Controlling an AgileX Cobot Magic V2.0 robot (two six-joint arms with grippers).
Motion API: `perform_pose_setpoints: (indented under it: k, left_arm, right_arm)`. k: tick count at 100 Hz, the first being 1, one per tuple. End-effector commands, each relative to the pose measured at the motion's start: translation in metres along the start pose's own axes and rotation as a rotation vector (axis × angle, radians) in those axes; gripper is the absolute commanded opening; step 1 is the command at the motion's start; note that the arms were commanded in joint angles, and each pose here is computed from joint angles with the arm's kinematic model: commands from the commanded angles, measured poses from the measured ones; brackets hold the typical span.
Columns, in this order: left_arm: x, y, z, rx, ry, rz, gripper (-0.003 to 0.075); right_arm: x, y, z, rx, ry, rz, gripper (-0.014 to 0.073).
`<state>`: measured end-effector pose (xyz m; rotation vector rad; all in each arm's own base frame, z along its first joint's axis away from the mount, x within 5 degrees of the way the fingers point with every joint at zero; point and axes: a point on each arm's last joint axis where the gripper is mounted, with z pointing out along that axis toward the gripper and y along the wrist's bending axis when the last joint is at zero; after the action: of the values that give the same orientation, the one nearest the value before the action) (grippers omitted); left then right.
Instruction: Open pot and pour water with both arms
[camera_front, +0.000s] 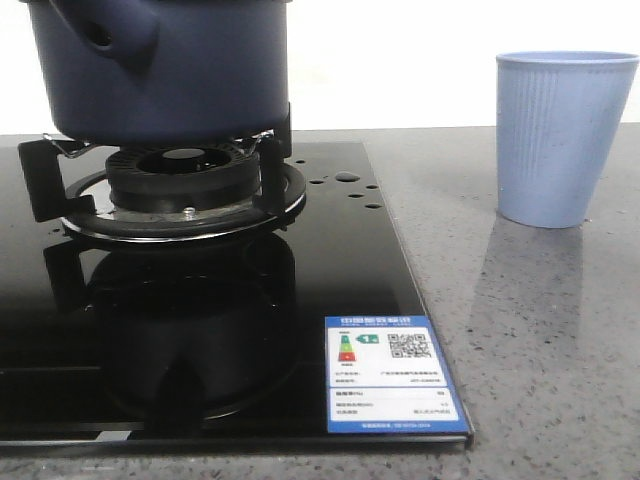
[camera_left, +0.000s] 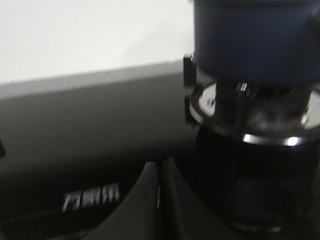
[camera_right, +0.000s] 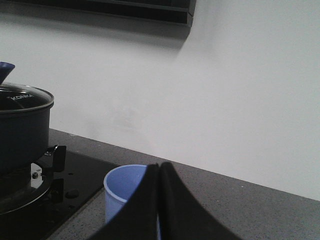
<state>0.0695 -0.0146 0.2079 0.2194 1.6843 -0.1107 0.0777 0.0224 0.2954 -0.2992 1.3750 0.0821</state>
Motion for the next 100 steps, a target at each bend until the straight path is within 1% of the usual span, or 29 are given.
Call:
perform_pose_setpoints:
  k: [1, 7, 12, 23, 34, 42, 47, 52, 100]
  left_arm:
    - [0.005, 0.003, -0.002, -0.041, -0.054, -0.026, -0.0020]
    - [0.015, 0.004, -0.005, -0.067, -0.067, -0.040, -0.0020]
    - [0.019, 0.004, -0.008, -0.082, -0.021, -0.033, -0.0020]
    - [0.022, 0.006, -0.014, -0.136, -0.034, -0.027, -0.0020]
    - [0.023, 0.008, -0.014, -0.177, -0.016, -0.044, -0.0020]
    - [0.027, 0.008, -0.014, -0.182, 0.025, -0.096, -0.0020]
    - [0.033, 0.007, -0.014, -0.176, 0.082, -0.134, -0.0020]
    - [0.032, 0.006, -0.014, -0.174, 0.074, -0.161, -0.0020]
    - [0.032, 0.006, -0.014, -0.175, 0.073, -0.158, -0.0020]
  right_arm:
    - [-0.011, 0.001, 0.001, -0.026, -0.049, 0.003, -0.0070]
    - [-0.011, 0.001, 0.001, -0.026, -0.049, 0.003, -0.0070]
    - [-0.011, 0.001, 0.001, -0.025, -0.048, 0.003, -0.0070]
    - [-0.011, 0.001, 0.001, -0.025, -0.048, 0.003, -0.0070]
    - [-0.011, 0.001, 0.001, -0.025, -0.048, 0.003, -0.0070]
    - [-0.011, 0.001, 0.001, -0.025, -0.048, 0.003, -0.0070]
    - [-0.011, 0.001, 0.001, -0.025, -0.048, 0.003, -0.0070]
    - [-0.011, 0.001, 0.001, -0.025, -0.048, 0.003, -0.0070]
    - [-0.011, 0.001, 0.001, -0.025, -0.048, 0.003, -0.0070]
